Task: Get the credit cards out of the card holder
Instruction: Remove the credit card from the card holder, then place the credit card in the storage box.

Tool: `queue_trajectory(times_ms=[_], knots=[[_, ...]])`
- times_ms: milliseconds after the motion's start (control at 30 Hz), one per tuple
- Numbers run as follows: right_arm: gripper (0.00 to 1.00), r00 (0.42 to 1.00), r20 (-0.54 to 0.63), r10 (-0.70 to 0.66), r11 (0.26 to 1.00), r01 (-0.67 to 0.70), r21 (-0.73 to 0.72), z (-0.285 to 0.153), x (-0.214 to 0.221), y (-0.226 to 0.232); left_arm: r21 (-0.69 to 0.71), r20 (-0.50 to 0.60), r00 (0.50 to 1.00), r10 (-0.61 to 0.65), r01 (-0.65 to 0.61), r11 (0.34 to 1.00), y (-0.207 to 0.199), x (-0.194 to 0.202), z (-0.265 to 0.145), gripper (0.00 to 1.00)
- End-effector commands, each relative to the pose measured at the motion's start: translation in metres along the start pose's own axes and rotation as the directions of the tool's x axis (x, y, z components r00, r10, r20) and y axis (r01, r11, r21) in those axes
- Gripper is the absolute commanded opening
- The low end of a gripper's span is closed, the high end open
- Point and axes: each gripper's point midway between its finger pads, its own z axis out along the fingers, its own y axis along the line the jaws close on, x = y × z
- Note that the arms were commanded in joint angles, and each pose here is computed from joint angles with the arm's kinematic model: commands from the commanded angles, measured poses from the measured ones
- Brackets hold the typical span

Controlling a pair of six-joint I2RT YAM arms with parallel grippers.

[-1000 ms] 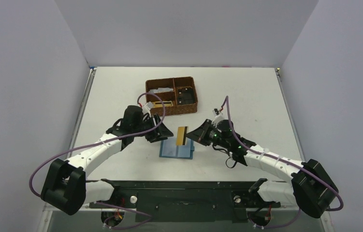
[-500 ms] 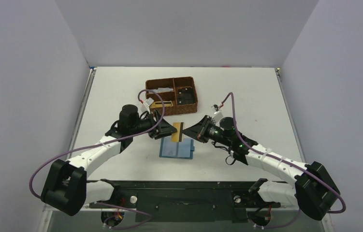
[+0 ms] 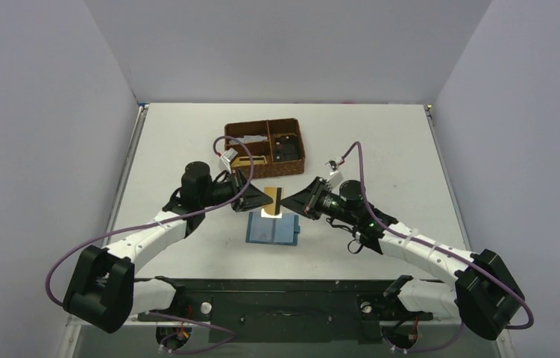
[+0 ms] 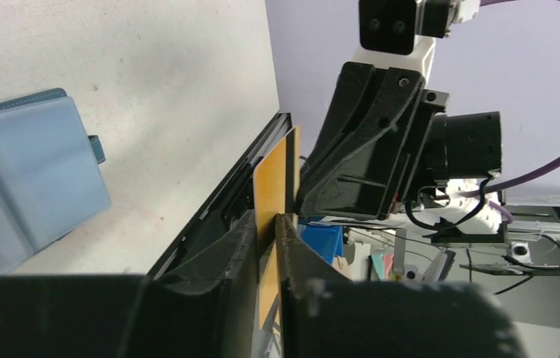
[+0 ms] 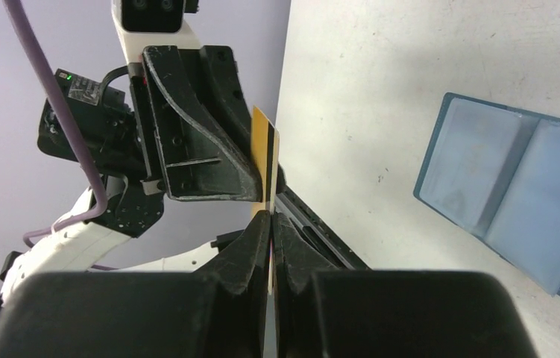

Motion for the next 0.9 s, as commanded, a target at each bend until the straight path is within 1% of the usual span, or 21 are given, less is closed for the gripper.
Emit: queue_trajectory(times_ms=[0,167,200,233,267,300,333,367,400,433,500,700,867], knots=[[0.0,0.999,0.018,-0.05,0.996,0.051,-0.069,0.001,-0.007,0.029,0.062,0.002,0.999,0.045,-0.046,0.997,-0.014,-0.001,-0.003,0.0],[0.0,0.998,0.016,-0.068,0.997,0.068,-0.047,0.002,-0.007,0.028,0.065,0.013,0.999,0.043,-0.043,0.997,-0.015,0.0,-0.006,0.0],[0.02,0.997,0.022,-0.074,0.996,0.075,-0.045,0.003,-0.008,0.03,0.063,0.017,0.999,0.042,-0.043,0.997,-0.016,0.001,-0.007,0.0],[0.11,0.996,0.018,-0.082,0.996,0.083,-0.028,0.003,-0.007,0.026,0.06,0.019,0.999,0.043,-0.044,0.997,-0.016,0.001,-0.007,0.0],[0.17,0.996,0.024,-0.089,0.996,0.089,-0.026,0.003,-0.008,0.029,0.053,0.022,0.999,0.039,-0.04,0.998,-0.015,0.001,-0.008,0.0],[0.29,0.995,0.02,-0.097,0.995,0.097,-0.008,0.003,-0.007,0.025,0.052,0.025,0.999,0.043,-0.045,0.998,-0.016,0.001,-0.008,0.0],[0.34,0.994,0.028,-0.103,0.995,0.103,-0.004,0.003,-0.009,0.027,0.044,0.029,0.999,0.042,-0.043,0.998,-0.015,0.0,-0.009,0.0],[0.42,0.994,0.024,-0.111,0.994,0.111,0.009,0.002,-0.008,0.024,0.041,0.035,0.999,0.041,-0.043,0.998,-0.015,-0.001,-0.009,0.0],[0.45,0.993,0.026,-0.115,0.993,0.115,0.012,0.003,-0.009,0.026,0.041,0.039,0.998,0.044,-0.046,0.998,-0.016,-0.001,-0.009,0.0],[0.51,0.992,0.023,-0.12,0.993,0.12,0.022,0.002,-0.009,0.024,0.04,0.043,0.998,0.044,-0.045,0.998,-0.016,-0.001,-0.01,0.0],[0.57,0.991,0.027,-0.13,0.991,0.129,0.034,0.002,-0.01,0.023,0.036,0.051,0.998,0.042,-0.044,0.998,-0.017,-0.003,-0.01,0.0],[0.68,0.983,0.046,-0.177,0.98,0.172,0.098,-0.003,-0.017,0.018,0.014,0.084,0.995,0.054,-0.055,0.998,-0.022,-0.01,-0.012,0.0],[0.73,0.968,0.119,-0.22,0.961,0.194,0.2,-0.016,-0.036,0.007,-0.072,0.127,0.99,0.063,-0.054,0.996,-0.017,-0.021,-0.013,0.0]])
